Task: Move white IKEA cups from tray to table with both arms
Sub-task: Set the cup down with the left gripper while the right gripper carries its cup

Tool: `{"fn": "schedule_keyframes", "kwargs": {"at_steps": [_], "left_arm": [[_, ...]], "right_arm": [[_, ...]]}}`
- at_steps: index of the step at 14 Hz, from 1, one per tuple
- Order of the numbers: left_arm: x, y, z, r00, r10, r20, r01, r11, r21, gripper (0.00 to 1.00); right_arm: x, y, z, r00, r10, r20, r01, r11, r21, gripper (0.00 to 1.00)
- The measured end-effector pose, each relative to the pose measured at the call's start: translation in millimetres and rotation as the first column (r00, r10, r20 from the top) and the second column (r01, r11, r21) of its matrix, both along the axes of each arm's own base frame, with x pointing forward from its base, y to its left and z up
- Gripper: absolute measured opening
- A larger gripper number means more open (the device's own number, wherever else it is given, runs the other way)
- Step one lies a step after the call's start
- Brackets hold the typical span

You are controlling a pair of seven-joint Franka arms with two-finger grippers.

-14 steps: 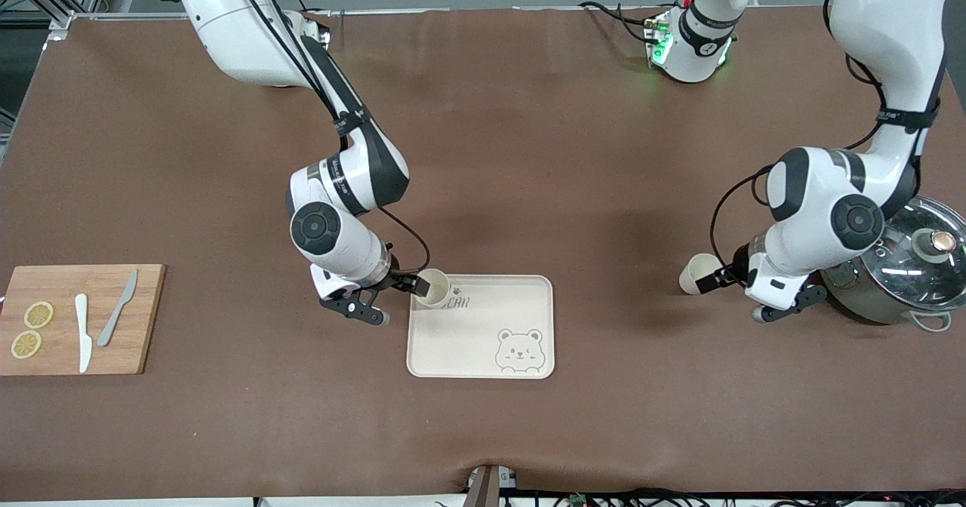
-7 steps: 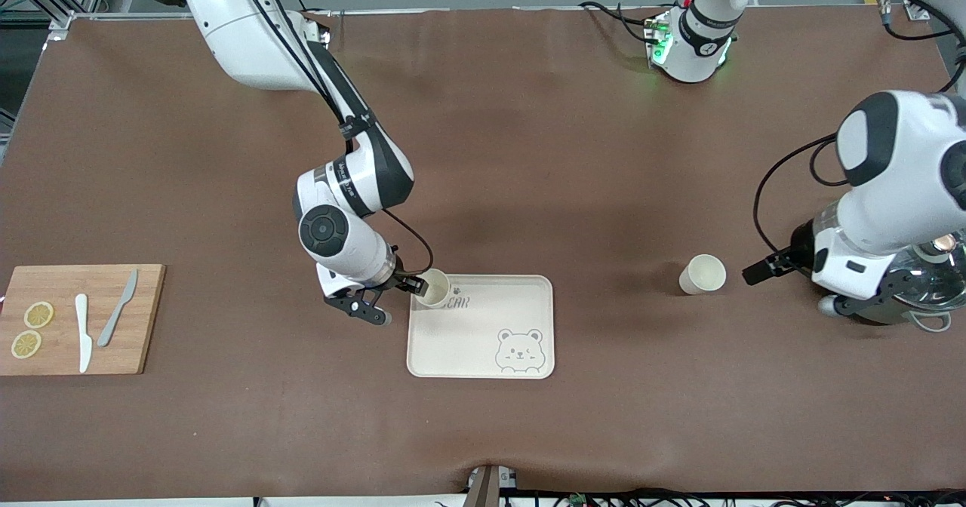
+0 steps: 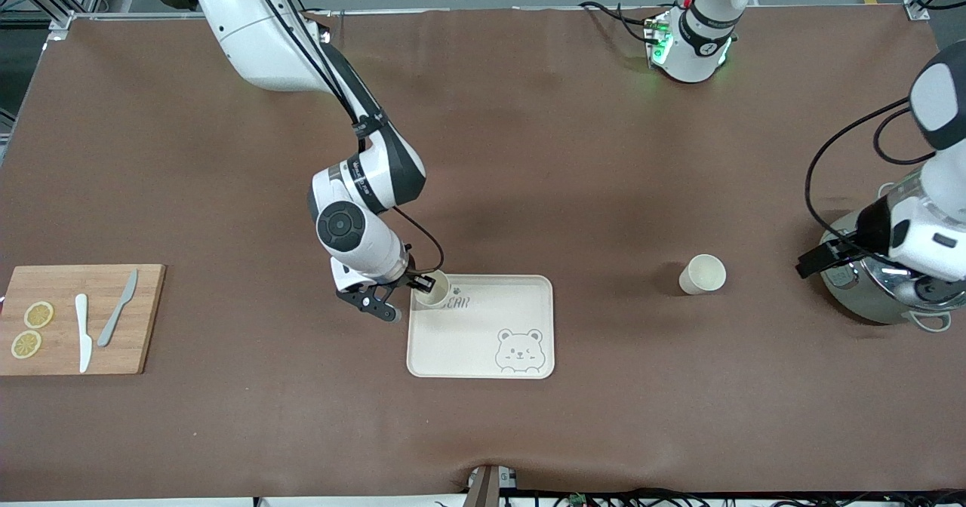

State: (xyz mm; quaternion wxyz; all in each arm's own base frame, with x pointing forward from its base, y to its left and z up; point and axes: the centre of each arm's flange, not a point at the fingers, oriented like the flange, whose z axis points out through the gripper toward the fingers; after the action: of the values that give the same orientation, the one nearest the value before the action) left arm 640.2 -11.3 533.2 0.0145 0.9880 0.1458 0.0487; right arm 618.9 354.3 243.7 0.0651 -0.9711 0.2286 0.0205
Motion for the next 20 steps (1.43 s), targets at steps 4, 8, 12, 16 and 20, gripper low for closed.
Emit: {"fn": "schedule_keyframes", "kwargs": {"at_steps": [4, 8, 12, 16, 20], "left_arm": [[-19, 5, 34, 1.0, -0.005, -0.014, 0.005, 1.0, 0.017, 1.0], [-39, 3, 62, 0.998, -0.048, -0.036, 0.049, 0.998, 0.035, 1.0], [-58, 3, 81, 0.994, -0.088, -0.068, 0.092, 0.995, 0.048, 1.0], [-71, -6, 88, 0.987, -0.118, -0.106, 0.124, 0.991, 0.051, 1.0], [-81, -13, 95, 0.974, -0.193, -0.121, 0.2, 0.979, 0.047, 1.0]], "right_arm": [[2, 1, 4, 1.0, -0.015, 0.005, 0.015, 1.0, 0.007, 0.02], [9, 2, 22, 0.999, -0.04, -0.014, 0.041, 0.999, 0.024, 0.02], [29, -44, 74, 0.993, 0.02, -0.114, -0.019, 1.0, 0.008, 0.02], [41, -146, 107, 0.979, 0.174, -0.107, -0.17, 0.984, 0.043, 0.02], [10, -261, 90, 0.923, 0.366, -0.122, -0.357, 0.93, 0.09, 0.02]]}}
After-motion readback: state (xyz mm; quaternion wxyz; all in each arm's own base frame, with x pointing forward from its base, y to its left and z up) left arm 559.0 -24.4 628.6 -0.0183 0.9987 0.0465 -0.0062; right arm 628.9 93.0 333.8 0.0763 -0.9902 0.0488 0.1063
